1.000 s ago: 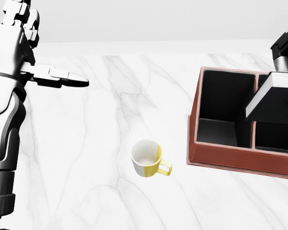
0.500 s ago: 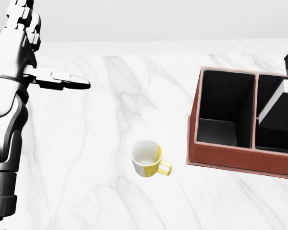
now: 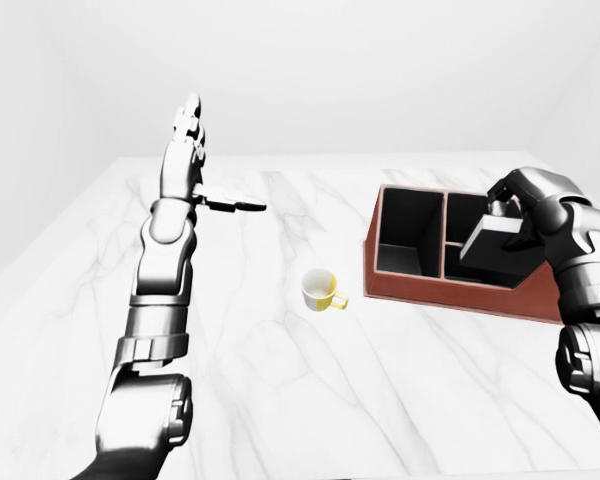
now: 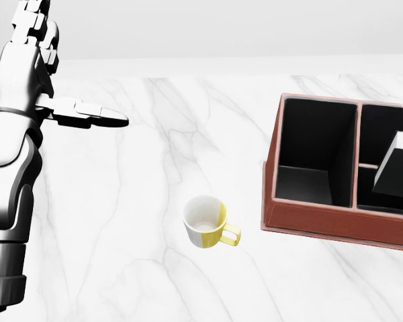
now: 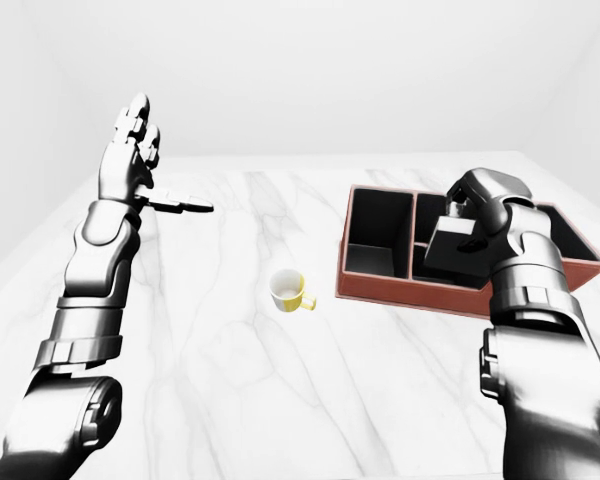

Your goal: Pick up the book and place it in the caddy.

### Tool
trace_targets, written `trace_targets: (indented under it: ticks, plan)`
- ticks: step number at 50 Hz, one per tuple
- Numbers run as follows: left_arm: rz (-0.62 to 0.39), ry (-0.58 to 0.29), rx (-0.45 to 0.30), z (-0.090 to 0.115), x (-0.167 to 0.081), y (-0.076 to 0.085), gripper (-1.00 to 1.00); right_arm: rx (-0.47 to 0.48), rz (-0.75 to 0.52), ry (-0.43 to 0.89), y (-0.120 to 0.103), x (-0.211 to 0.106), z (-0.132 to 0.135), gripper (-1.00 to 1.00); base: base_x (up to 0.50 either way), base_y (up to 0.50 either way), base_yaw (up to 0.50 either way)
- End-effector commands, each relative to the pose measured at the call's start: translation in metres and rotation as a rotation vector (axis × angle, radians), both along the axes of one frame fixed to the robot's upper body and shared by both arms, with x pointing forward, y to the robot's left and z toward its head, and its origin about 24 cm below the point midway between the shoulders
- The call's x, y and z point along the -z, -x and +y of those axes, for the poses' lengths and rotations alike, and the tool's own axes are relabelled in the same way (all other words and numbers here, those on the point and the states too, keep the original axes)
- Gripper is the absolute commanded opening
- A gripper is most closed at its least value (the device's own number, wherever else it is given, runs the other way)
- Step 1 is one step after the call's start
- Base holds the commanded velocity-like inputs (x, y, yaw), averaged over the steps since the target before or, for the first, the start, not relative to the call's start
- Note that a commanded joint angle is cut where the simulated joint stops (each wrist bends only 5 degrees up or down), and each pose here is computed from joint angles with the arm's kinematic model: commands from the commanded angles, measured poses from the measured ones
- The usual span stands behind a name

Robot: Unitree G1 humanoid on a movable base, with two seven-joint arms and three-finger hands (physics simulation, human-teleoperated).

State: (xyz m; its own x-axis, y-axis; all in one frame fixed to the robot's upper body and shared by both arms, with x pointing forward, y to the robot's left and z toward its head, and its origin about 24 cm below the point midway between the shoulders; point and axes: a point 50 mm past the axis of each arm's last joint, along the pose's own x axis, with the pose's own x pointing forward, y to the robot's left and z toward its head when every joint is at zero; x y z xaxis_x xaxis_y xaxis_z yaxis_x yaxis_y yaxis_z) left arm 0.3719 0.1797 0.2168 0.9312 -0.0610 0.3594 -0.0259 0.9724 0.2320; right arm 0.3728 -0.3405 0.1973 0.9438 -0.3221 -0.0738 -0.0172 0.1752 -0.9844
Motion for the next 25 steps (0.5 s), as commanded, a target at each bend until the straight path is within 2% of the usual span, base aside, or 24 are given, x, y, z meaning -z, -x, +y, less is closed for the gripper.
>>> trace_targets:
  ticks: [1,25]
  plan:
    - [0.011,0.001,-0.009,0.001,0.003,0.0,1.0,0.033,-0.036,0.06,-0.001,0.003,-0.002,-1.0,0.0,0.0,0.0]
    - [0.024,0.001,-0.021,0.005,0.009,0.001,1.0,0.009,-0.08,0.158,-0.009,0.003,0.012,-1.0,0.0,0.0,0.0]
